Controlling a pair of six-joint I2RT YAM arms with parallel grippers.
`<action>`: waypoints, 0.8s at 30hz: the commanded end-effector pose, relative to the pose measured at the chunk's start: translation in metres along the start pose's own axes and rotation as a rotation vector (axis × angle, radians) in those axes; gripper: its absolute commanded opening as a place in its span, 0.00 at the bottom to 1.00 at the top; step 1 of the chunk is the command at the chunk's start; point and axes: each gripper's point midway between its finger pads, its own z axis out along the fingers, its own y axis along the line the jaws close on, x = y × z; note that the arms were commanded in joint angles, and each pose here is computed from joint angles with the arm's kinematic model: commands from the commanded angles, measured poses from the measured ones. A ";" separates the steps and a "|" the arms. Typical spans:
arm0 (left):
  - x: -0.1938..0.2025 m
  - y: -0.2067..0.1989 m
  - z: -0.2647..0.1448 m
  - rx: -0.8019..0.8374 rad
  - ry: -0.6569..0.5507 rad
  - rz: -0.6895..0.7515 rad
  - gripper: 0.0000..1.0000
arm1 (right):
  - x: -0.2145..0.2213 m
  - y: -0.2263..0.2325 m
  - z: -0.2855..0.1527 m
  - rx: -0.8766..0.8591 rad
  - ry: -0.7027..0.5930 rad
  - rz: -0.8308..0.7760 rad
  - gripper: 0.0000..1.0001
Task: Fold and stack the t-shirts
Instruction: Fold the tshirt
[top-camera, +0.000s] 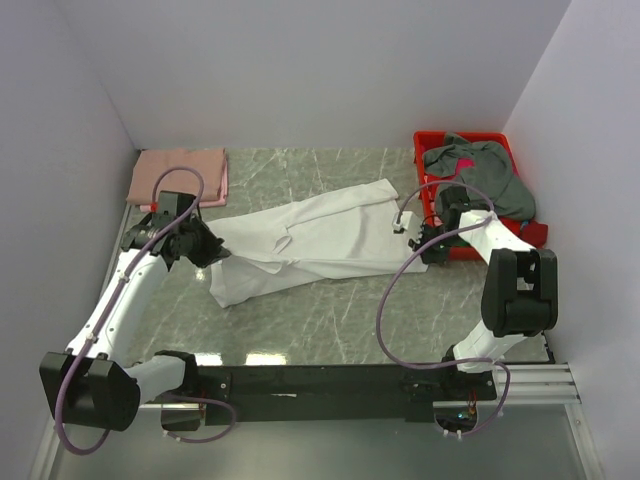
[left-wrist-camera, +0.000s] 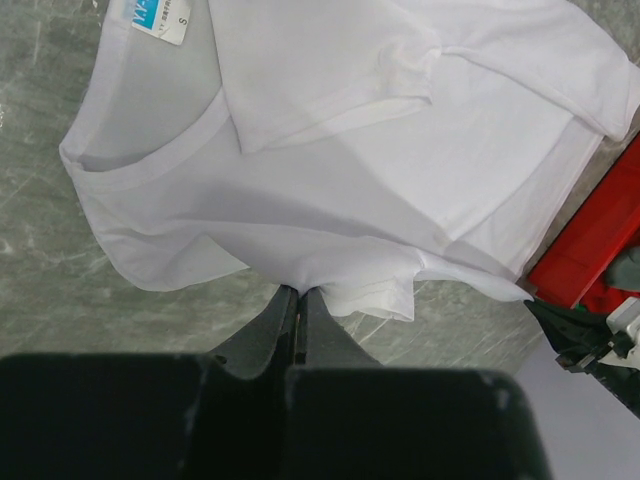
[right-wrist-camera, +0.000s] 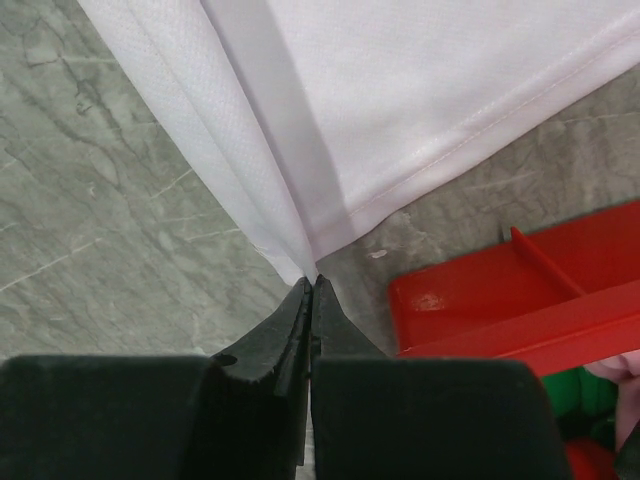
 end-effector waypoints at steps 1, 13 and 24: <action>-0.003 -0.004 0.001 0.031 -0.008 0.027 0.00 | -0.020 -0.029 -0.010 0.090 -0.048 -0.029 0.01; -0.003 -0.004 0.006 0.027 0.006 0.035 0.00 | -0.031 -0.023 -0.011 0.093 -0.059 -0.032 0.01; -0.015 -0.005 0.009 0.017 -0.016 0.034 0.00 | -0.049 -0.042 -0.009 0.168 -0.045 -0.007 0.01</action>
